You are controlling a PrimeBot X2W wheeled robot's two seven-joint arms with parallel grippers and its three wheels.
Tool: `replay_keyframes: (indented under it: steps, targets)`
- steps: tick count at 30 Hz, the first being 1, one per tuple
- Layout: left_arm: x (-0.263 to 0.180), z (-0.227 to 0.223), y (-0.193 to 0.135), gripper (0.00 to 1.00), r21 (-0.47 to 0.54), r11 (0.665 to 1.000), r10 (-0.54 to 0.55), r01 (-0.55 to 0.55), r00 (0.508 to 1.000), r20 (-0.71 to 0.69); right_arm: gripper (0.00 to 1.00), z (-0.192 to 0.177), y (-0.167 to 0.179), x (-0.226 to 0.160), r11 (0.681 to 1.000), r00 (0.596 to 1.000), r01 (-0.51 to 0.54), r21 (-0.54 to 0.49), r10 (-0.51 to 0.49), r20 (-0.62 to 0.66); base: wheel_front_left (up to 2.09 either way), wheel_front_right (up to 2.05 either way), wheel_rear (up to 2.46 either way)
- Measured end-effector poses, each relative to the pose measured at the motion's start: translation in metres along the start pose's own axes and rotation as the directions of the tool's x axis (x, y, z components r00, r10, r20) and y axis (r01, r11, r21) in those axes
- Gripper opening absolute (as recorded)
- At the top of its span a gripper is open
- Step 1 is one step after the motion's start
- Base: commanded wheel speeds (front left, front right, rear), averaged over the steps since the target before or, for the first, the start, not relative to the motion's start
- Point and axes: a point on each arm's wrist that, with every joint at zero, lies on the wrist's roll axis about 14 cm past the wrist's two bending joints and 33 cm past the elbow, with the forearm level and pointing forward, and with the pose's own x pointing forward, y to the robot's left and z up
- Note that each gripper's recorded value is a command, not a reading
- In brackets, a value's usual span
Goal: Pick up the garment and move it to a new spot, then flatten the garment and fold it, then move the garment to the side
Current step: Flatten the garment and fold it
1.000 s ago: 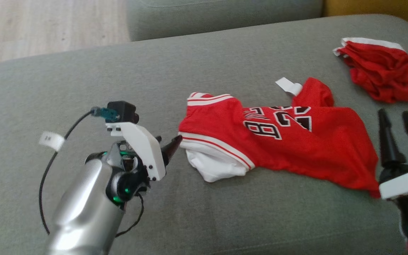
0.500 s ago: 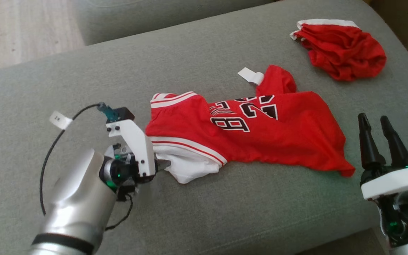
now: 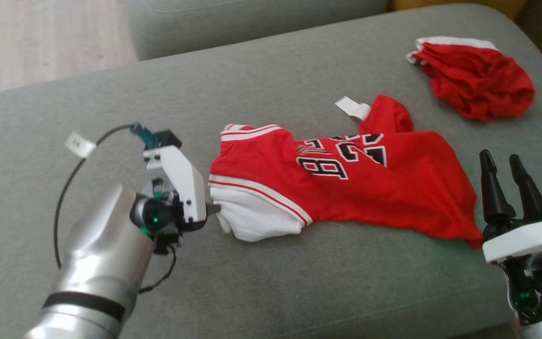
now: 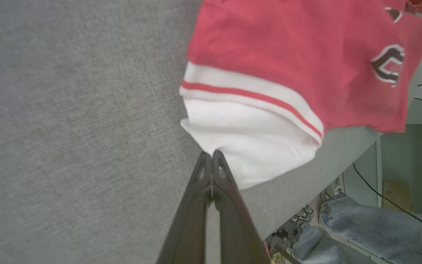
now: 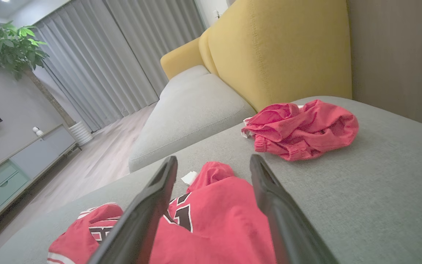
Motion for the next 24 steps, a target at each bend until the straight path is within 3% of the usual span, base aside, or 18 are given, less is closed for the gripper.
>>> replay_keyframes:
  steps: [4,10,18,24]
  targets:
    - [-0.033,0.013,0.005,0.00,0.046,0.999,-0.014,0.014,1.000,0.013,1.00,-0.001,0.016,0.008,0.999,0.999,-0.048,-0.006,0.048,-0.010,0.00,0.00,0.00]
    - [-0.077,0.001,0.042,0.00,0.035,0.998,0.049,-0.047,0.998,-0.049,1.00,-0.009,0.031,0.009,0.996,0.994,-0.093,-0.019,0.092,-0.052,0.00,0.00,0.00]
    - [-0.090,-0.067,0.074,0.00,-0.127,0.990,0.038,-0.062,0.982,-0.184,1.00,-0.011,0.037,0.011,0.993,0.992,-0.112,-0.027,0.110,-0.064,0.00,0.00,0.00]
    - [-0.094,-0.105,0.094,0.00,-0.261,0.959,0.052,-0.109,0.974,-0.219,1.00,-0.013,0.037,0.012,0.993,0.991,-0.112,-0.027,0.109,-0.073,0.00,0.00,0.00]
